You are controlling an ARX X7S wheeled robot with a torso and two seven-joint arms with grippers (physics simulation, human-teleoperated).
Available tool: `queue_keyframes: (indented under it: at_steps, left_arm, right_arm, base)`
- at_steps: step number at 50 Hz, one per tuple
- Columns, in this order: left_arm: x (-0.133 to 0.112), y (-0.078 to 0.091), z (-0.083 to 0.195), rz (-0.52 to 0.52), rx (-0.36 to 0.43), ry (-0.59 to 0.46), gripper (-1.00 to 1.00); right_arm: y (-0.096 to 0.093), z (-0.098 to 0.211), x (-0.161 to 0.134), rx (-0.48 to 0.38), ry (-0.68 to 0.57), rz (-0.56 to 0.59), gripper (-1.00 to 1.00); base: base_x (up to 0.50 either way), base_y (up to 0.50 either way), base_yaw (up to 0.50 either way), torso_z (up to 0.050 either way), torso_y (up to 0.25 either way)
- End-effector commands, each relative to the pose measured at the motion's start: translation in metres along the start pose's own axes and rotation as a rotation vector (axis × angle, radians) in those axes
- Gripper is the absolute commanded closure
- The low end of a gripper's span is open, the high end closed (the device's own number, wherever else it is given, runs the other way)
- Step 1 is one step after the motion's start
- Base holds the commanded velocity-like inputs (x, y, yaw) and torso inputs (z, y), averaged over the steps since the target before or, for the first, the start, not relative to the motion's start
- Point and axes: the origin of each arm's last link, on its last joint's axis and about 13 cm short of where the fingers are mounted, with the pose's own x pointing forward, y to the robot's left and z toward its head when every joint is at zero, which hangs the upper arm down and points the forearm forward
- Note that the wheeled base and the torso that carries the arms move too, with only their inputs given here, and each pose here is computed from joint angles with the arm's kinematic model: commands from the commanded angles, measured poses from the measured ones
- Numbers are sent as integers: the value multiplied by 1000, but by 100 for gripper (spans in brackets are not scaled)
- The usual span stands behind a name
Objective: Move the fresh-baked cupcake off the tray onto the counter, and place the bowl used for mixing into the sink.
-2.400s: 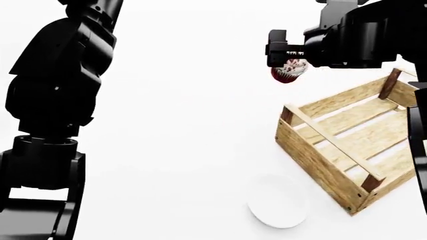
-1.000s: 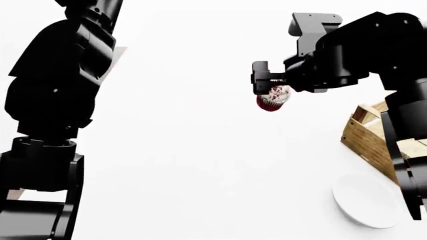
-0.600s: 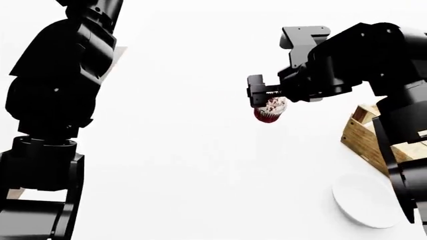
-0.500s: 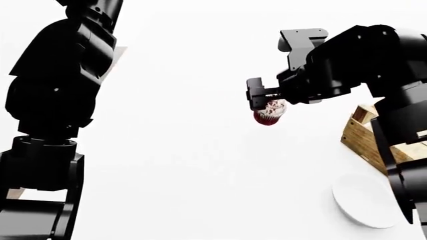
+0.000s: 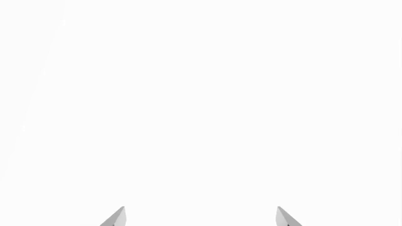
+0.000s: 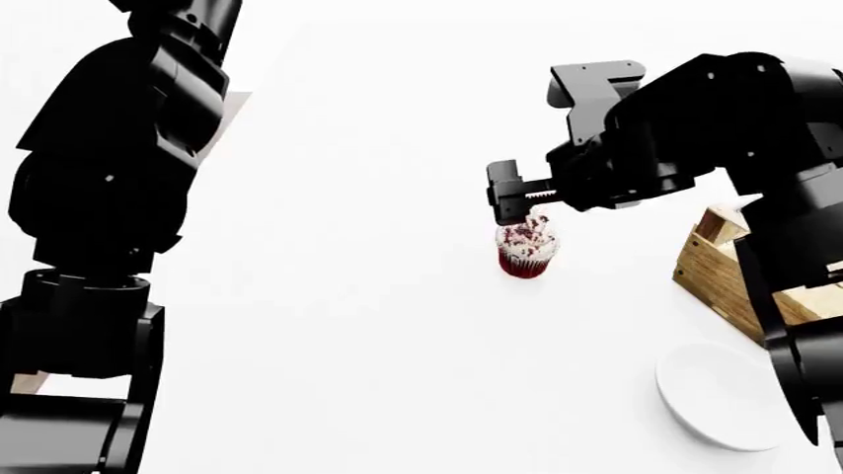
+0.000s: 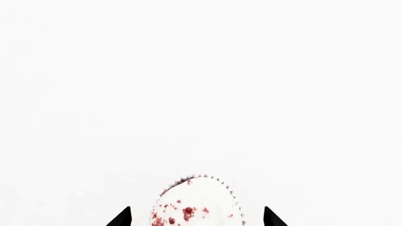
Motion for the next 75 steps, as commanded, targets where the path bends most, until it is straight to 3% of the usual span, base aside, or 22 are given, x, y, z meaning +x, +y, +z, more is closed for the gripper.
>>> queue_keyframes:
  at_steps: [1, 13, 17, 21, 75]
  left_arm:
    - [1, -1, 0, -3, -2, -3, -100]
    - [-1, -4, 8, -1, -12, -17, -100]
    - [-3, -7, 16, -11, -13, -32, -100]
    - [-7, -9, 23, -16, -8, -39, -100]
    - [-7, -9, 20, -15, -11, -32, -100]
  right_arm:
    - [-1, 2, -6, 2, -25, -8, -100]
    - [-1, -11, -27, 3, -65, -20, -100]
    - [-2, -13, -36, 68, -98, -20, -100]
    - [-2, -17, -43, 80, -125, -10, -100]
    - [-4, -15, -37, 87, -124, -3, -100]
  base:
    - [0, 0, 0, 0, 0]
    - [0, 0, 0, 0, 0]
    - [0, 0, 0, 0, 0]
    - [0, 0, 0, 0, 0]
    - [-89, 0, 0, 0, 0]
